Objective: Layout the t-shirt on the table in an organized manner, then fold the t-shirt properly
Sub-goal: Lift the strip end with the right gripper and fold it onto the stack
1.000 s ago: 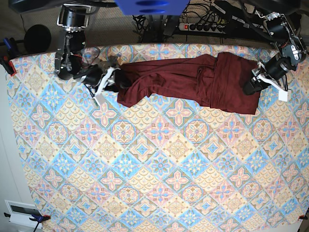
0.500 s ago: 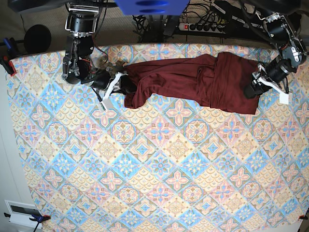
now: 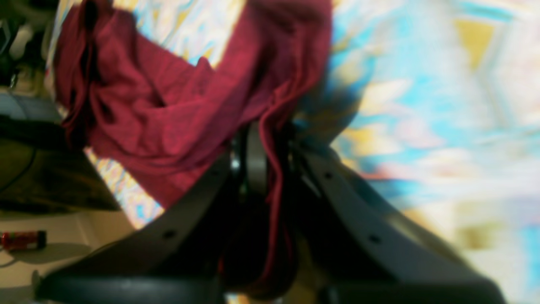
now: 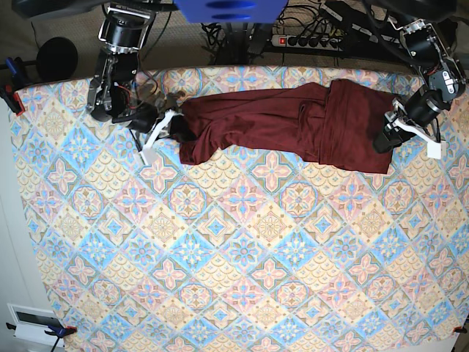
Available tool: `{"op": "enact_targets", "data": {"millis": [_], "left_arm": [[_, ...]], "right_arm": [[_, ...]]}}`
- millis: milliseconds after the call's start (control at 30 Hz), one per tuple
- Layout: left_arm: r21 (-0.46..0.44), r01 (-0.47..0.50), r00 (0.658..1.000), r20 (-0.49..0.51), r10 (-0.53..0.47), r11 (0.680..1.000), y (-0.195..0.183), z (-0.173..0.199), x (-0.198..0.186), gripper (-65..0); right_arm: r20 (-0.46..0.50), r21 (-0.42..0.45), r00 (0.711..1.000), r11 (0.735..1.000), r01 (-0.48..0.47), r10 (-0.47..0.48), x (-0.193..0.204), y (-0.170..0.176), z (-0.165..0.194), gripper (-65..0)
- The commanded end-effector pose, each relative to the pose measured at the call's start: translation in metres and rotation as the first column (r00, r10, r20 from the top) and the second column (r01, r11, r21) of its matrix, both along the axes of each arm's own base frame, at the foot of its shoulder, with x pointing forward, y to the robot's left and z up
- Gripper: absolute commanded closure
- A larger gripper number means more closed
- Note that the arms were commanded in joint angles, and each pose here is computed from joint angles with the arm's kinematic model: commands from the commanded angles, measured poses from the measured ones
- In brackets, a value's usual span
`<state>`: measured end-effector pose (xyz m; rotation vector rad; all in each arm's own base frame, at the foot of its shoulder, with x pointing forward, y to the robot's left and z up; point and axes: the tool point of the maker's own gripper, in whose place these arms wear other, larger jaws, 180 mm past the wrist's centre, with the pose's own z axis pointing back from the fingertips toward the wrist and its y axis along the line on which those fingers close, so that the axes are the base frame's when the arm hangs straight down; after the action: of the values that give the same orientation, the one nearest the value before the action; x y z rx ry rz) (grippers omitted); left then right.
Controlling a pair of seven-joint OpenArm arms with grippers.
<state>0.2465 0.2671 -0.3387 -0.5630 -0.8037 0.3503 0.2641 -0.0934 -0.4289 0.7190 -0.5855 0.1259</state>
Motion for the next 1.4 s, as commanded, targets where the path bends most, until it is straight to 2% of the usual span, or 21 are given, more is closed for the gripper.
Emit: {"op": "enact_targets", "data": {"millis": [0,100,400,600,700,800,867,1000,1167,1367], "left_arm": [[0.01,-0.006,0.999,0.048,0.006,1.0,0.005,0.013,0.007,-26.2],[0.009,-0.008,0.998,0.064,0.008,1.0,0.005,0.017,0.013,-26.2],[0.017,-0.014,0.998,0.059,0.013,1.0,0.004,0.014,0.014,-26.2],[-0.014,-0.015,0.998,0.054,0.015,1.0,-0.006,0.009,0.013,-26.2],[-0.023,-0.017,0.998,0.053,0.018,1.0,-0.009,0.007,0.013,-26.2],[-0.025,-0.017,0.998,0.052,0.019,1.0,-0.009,0.007,0.012,-26.2],[-0.026,-0.018,0.999,0.05,0.019,1.0,-0.01,0.006,0.012,-26.2],[-0.026,-0.018,0.999,0.046,0.019,1.0,-0.01,0.005,0.01,-26.2],[-0.003,-0.021,0.999,0.029,0.021,1.0,-0.007,0.001,0.008,-26.2],[0.023,-0.024,1.0,0.009,0.023,0.999,-0.004,-0.003,0.006,-26.2]], "right_arm": [[0.075,-0.047,0.997,0.998,0.035,-0.031,0.029,-0.022,0.018,0.0],[0.139,-0.064,0.988,0.995,0.076,-0.066,0.052,-0.042,0.033,0.0],[0.163,-0.054,0.963,0.973,0.225,-0.214,0.082,-0.107,0.038,0.0],[0.219,-0.087,0.955,0.971,0.224,-0.2,0.088,-0.117,0.056,0.0],[0.271,-0.132,0.949,0.971,0.199,-0.158,0.091,-0.116,0.076,0.0],[0.311,-0.144,0.943,0.974,0.172,-0.12,0.092,-0.1,0.09,0.0],[0.328,-0.139,0.94,0.98,0.142,-0.089,0.087,-0.081,0.094,0.0],[0.401,-0.134,0.916,0.99,0.043,0.014,0.082,-0.031,0.117,0.0],[0.49,-0.028,0.866,0.995,-0.093,0.095,0.078,0.036,0.151,0.0],[0.502,0.043,0.853,0.981,-0.188,0.141,0.069,0.087,0.158,0.0]]}}
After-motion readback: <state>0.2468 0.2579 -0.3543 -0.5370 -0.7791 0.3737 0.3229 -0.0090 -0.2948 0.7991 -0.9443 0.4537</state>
